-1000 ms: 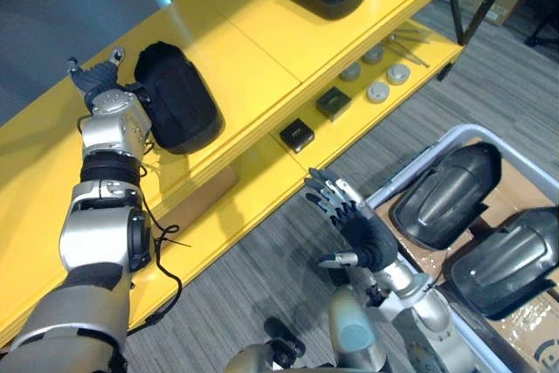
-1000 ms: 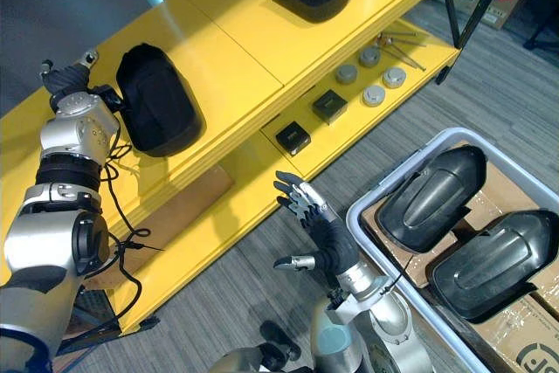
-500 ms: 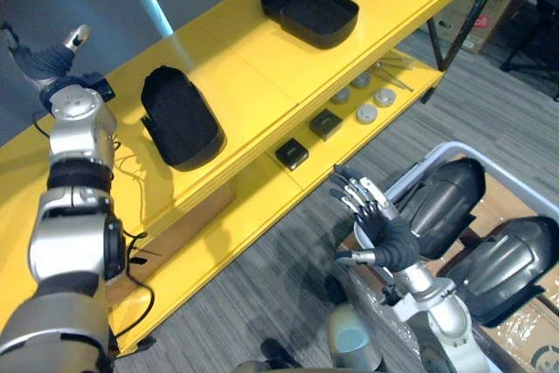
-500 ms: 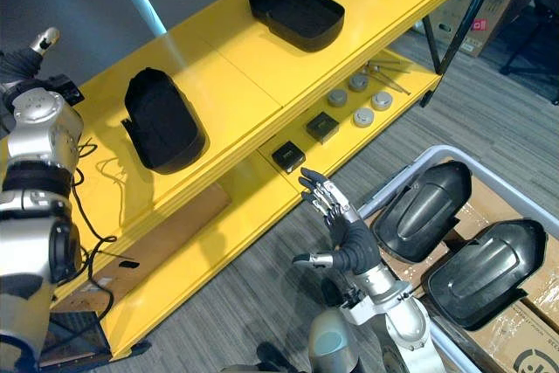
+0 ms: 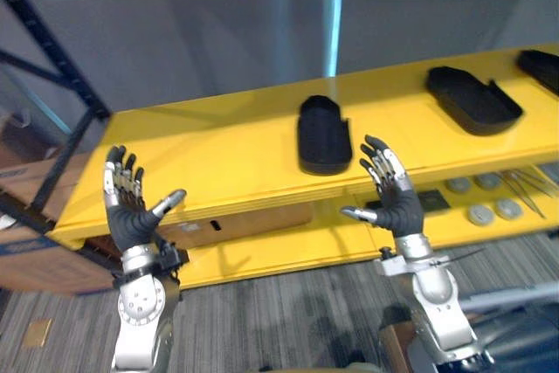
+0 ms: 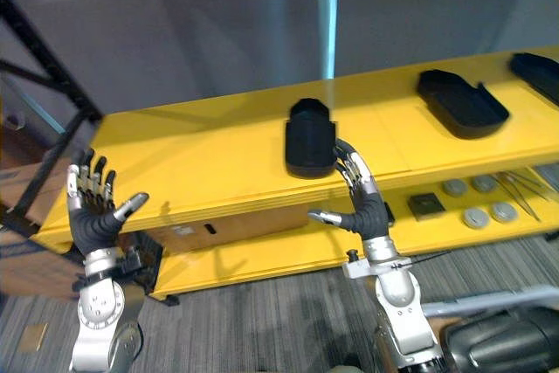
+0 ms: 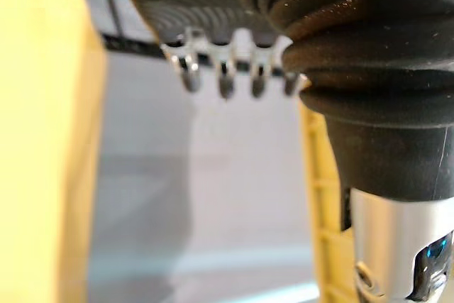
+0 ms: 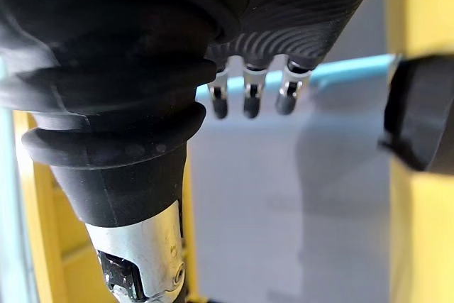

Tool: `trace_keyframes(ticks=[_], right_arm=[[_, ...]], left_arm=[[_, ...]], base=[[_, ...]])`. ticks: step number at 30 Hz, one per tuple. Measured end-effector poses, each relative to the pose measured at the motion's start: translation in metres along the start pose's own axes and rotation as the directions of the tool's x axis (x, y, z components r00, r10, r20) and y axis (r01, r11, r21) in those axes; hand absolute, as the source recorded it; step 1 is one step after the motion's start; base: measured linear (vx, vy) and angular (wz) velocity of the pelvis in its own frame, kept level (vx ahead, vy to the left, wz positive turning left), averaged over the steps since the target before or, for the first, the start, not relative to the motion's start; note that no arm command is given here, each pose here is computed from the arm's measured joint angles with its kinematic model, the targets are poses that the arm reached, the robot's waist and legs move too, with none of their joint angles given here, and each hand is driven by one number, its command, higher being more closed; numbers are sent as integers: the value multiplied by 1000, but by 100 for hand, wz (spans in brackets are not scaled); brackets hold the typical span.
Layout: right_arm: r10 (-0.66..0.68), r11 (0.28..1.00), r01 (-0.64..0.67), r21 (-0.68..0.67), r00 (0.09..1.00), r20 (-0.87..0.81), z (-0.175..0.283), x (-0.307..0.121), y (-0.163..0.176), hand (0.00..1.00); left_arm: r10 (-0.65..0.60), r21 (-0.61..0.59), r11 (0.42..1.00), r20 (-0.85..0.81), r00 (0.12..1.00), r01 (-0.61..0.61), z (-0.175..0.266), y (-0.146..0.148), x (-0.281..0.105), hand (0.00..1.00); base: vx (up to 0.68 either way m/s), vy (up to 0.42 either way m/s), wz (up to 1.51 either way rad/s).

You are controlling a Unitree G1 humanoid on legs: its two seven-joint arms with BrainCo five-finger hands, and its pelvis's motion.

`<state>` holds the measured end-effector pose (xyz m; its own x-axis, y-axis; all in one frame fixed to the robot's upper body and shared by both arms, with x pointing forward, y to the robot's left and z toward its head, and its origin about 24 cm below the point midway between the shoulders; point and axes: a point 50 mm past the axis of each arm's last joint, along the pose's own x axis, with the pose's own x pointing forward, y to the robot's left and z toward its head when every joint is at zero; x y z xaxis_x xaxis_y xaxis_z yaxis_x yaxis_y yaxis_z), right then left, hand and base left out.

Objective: Walk over and take plastic housings, then place them on the shelf

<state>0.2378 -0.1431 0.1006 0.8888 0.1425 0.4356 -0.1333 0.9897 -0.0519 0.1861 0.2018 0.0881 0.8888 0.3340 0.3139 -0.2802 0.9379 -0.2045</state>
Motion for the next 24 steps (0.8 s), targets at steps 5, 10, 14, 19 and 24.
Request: trace_keyframes(ticks=[5, 10, 14, 19, 24], right_arm=[[-84, 996, 86, 14, 990, -113, -18, -4, 6, 100], [-181, 983, 185, -6, 953, -243, -41, -15, 12, 100], [-175, 984, 178, -15, 948, -268, -46, -19, 14, 100], [-134, 989, 144, 15, 949, -286, -49, -20, 27, 100], [-169, 984, 180, -1, 921, -351, -65, -25, 32, 100]], left_arm=[[-95, -82, 993, -70, 993, 89, -10, -13, -18, 0], [-169, -128, 978, -50, 984, 162, -10, -25, -20, 0], [-175, -146, 975, -49, 983, 166, -10, -28, -20, 0], [-201, -169, 967, -60, 978, 188, -12, -36, -23, 0], [-221, -185, 961, -69, 973, 205, -13, -41, -24, 0]], base=[[6, 5, 21], [8, 5, 8], [0, 0, 0], [0, 0, 0], [7, 0, 3]])
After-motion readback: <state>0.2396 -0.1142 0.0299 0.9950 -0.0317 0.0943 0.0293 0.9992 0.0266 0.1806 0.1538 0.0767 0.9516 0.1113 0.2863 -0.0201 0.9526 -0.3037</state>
